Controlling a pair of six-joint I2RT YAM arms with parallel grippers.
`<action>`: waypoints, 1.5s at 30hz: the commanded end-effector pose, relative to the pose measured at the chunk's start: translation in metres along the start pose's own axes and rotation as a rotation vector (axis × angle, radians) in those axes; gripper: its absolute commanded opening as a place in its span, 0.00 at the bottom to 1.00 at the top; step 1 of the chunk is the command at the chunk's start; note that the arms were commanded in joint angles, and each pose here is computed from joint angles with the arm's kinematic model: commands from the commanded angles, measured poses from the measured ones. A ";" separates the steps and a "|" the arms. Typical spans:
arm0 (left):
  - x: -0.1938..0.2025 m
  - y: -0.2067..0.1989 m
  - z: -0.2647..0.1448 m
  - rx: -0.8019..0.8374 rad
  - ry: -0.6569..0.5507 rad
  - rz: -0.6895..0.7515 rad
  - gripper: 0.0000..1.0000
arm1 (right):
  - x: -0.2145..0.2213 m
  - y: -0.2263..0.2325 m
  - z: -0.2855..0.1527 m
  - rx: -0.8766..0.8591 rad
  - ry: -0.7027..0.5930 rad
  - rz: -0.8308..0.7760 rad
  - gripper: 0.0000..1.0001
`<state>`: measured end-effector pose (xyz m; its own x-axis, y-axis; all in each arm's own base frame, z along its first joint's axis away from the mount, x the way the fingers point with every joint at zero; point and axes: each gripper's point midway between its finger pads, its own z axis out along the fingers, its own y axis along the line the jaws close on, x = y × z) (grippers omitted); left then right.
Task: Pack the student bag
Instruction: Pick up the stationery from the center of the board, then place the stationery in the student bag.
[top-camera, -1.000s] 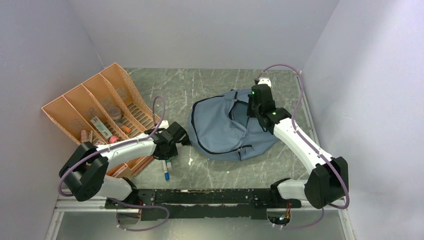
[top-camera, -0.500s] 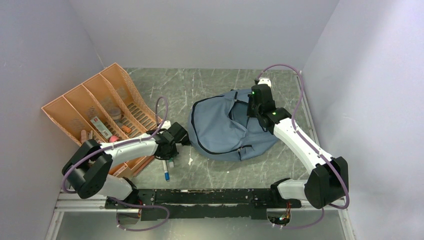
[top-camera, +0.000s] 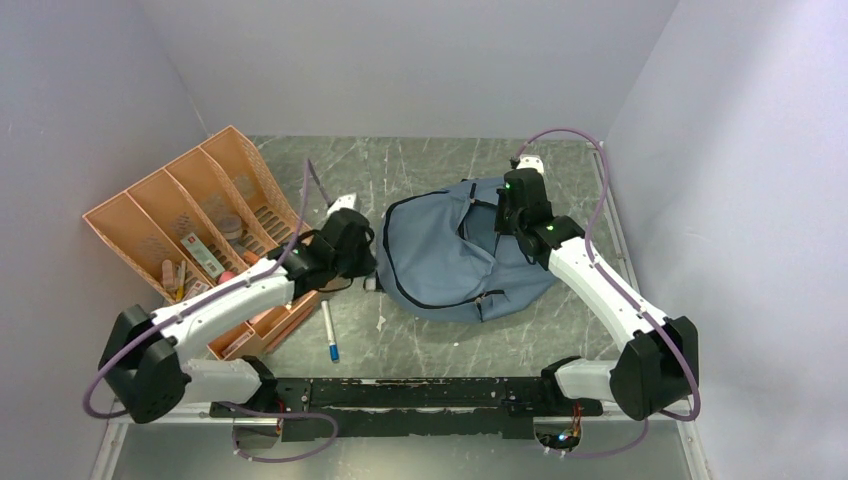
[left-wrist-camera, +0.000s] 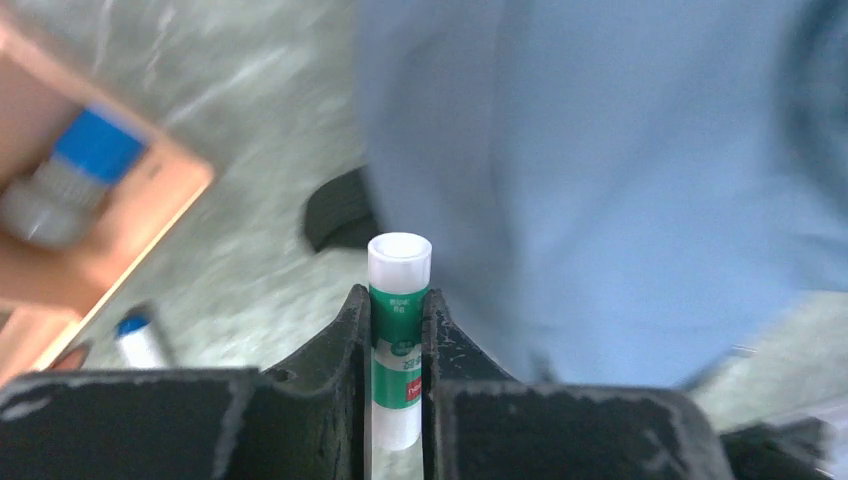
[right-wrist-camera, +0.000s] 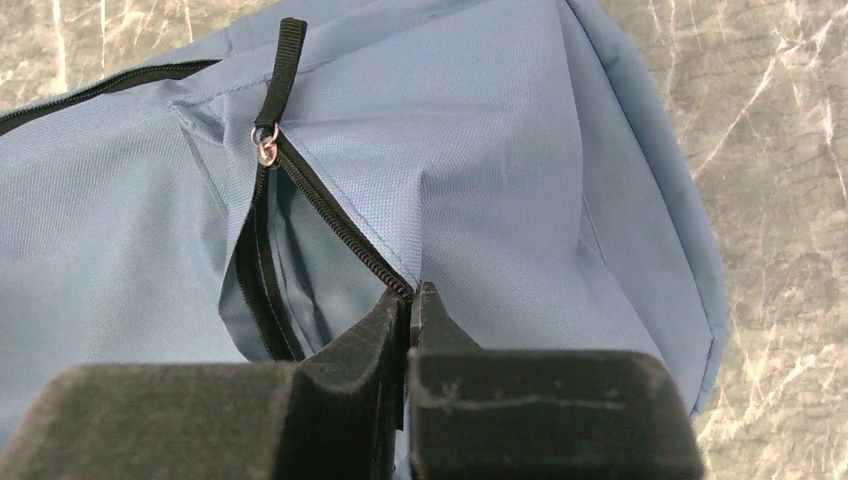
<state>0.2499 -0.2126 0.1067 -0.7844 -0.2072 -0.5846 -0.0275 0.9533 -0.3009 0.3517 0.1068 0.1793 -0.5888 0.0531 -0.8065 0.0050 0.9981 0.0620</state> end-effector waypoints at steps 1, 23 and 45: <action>-0.067 -0.081 -0.043 0.347 -0.174 0.030 0.05 | -0.016 -0.012 -0.007 0.042 -0.053 -0.005 0.00; -0.090 -0.262 0.017 0.888 -0.010 -0.106 0.05 | -0.033 -0.005 -0.013 0.007 -0.074 -0.016 0.00; -0.080 -0.274 0.056 0.723 0.056 -0.342 0.05 | -0.030 0.011 -0.016 -0.071 -0.052 0.024 0.00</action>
<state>0.3426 -0.4596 0.1765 -0.8556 -0.3659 -0.3662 0.1567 0.4913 -0.8568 0.3513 0.1161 0.1888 -0.6007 0.0336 -0.7987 -0.0499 0.9956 0.0794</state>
